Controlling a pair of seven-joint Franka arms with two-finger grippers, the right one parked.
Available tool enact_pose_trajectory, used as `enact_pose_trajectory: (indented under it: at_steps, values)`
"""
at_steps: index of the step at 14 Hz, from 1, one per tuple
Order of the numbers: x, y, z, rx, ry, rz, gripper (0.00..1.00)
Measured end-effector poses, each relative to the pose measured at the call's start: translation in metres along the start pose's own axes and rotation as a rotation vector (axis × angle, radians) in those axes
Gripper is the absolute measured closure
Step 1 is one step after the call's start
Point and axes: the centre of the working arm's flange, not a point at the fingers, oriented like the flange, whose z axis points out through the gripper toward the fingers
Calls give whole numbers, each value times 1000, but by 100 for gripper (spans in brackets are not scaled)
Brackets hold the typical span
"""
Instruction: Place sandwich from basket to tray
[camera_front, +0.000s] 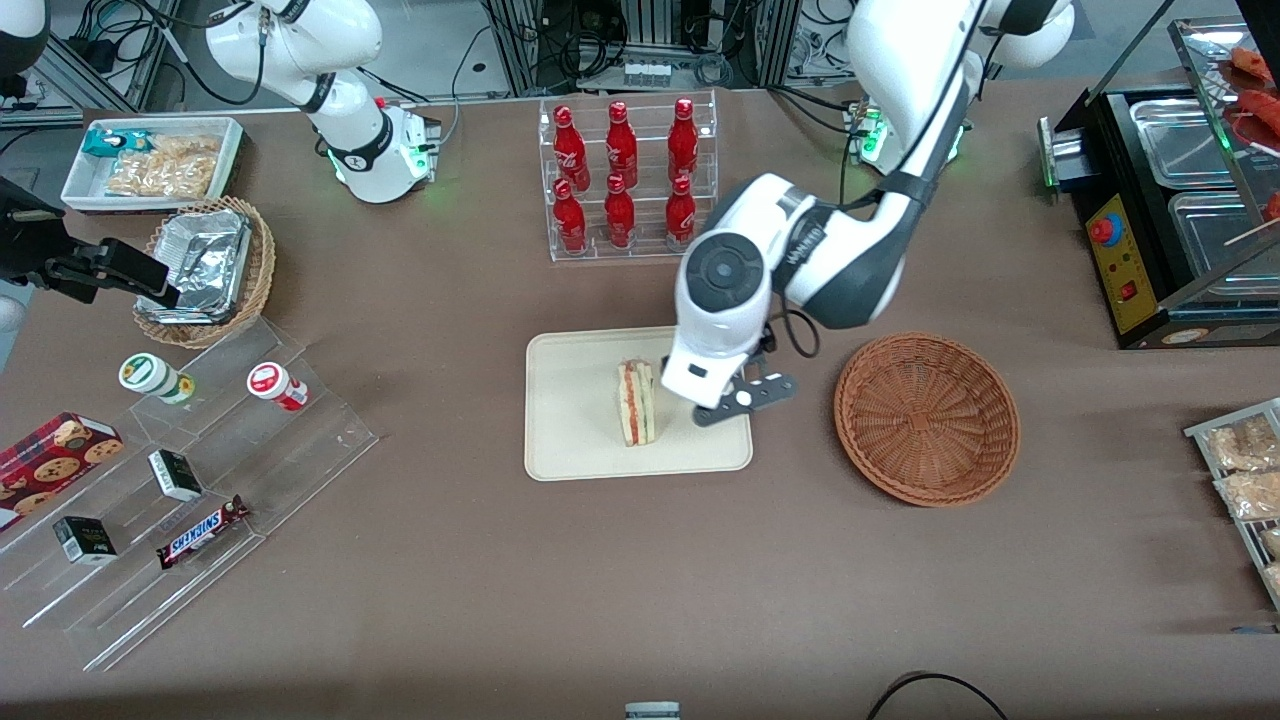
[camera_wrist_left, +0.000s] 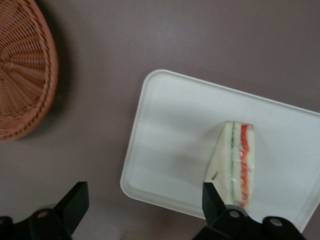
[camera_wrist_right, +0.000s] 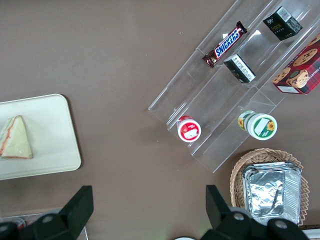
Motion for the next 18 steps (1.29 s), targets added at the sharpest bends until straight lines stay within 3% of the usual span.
enact_pose_trajectory:
  at_steps: [10,13,18]
  values:
    - [74,-206,-66,-7,-71,125,0]
    - [76,-275,-92,-25,-96,183,0]
    - [70,-337,-125,-40,-97,319,0]
